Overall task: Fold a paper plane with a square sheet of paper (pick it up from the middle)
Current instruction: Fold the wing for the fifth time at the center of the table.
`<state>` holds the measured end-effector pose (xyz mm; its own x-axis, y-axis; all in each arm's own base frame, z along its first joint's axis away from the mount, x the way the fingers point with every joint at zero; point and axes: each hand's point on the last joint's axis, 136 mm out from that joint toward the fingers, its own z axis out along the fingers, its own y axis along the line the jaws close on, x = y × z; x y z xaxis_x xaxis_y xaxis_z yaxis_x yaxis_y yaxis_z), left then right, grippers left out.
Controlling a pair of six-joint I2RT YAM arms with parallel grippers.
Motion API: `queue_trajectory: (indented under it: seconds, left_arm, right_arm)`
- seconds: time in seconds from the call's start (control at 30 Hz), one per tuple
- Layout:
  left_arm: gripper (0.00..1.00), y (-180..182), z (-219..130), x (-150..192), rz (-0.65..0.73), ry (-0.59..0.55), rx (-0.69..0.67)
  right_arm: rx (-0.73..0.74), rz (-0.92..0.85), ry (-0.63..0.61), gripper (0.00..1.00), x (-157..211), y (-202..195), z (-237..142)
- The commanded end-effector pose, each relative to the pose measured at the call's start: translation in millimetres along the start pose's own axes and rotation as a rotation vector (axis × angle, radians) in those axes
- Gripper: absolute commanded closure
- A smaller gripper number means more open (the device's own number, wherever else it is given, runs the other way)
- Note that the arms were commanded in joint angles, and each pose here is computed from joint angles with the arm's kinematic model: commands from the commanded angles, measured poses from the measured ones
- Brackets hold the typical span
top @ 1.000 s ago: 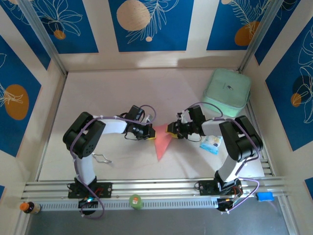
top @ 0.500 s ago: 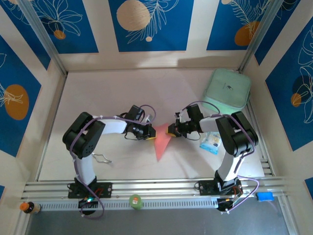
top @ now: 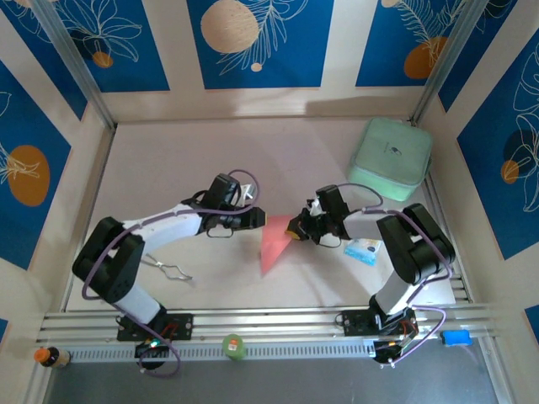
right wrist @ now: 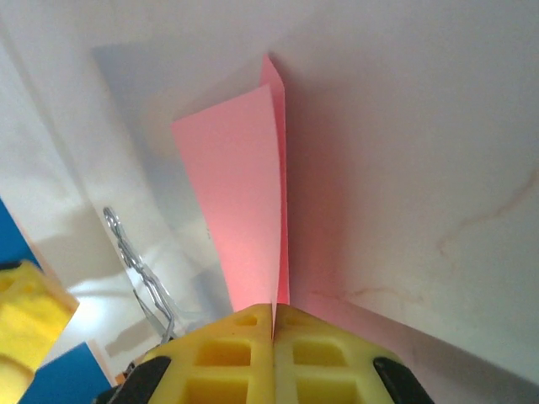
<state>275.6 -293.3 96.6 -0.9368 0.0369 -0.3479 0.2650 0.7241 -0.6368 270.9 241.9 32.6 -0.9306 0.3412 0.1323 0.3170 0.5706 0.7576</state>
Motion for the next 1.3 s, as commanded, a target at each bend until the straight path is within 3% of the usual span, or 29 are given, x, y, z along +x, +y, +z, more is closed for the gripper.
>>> queue_trajectory:
  seconds: [0.0,0.23,0.47,0.9,1.27]
  left_arm:
    - [0.67,2,-6,19,0.120,-0.008,-0.084]
    - [0.60,-11,-4,50,0.367,-0.044,-0.183]
    - [0.55,-27,17,75,0.578,0.029,-0.248]
    - [0.54,-8,42,84,0.640,0.101,-0.406]
    - [0.56,-1,50,88,0.654,0.135,-0.431]
  right_arm:
    - [0.027,0.132,-0.113,0.97,-6,-2,-4]
    - [0.058,0.210,-0.220,0.98,-2,-6,-12]
    - [0.049,0.198,-0.216,0.97,1,0,-12]
    - [0.021,0.124,-0.190,0.90,4,16,-13]
    - [0.005,0.128,-0.183,0.97,4,18,-13]
